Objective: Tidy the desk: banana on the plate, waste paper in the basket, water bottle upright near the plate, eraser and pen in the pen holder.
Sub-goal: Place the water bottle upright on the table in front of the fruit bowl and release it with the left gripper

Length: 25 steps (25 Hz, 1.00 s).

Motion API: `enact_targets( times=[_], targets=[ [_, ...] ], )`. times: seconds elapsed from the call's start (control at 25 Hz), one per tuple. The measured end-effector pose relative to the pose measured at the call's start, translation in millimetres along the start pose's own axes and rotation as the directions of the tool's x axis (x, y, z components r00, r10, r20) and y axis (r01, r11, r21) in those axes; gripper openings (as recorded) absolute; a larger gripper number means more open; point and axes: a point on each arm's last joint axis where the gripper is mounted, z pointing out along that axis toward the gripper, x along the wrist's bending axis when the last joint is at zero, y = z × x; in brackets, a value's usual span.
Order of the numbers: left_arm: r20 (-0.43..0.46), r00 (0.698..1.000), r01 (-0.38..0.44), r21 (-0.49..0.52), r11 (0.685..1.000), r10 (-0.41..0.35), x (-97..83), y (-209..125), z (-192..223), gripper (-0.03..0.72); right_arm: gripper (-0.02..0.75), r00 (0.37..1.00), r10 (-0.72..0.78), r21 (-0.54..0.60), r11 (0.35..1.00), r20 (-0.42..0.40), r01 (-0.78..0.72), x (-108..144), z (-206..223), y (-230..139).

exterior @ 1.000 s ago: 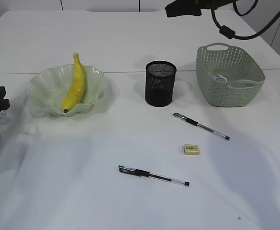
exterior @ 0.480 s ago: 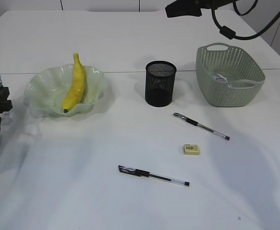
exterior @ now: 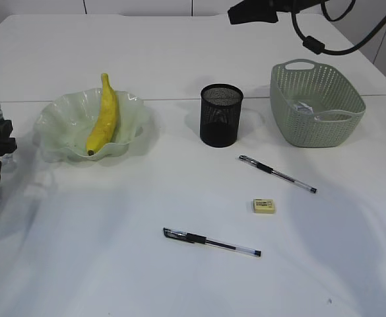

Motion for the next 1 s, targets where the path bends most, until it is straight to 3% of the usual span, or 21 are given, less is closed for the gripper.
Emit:
enact_targets(
  times=[1.0],
  targets=[
    [-0.018,1.000,0.006,-0.002,1.000,-0.006,1.6,0.1,0.0,0.430,0.585,1.000,-0.005,0.000,1.000,0.000,0.005,0.0,0.0,0.0]
  ],
)
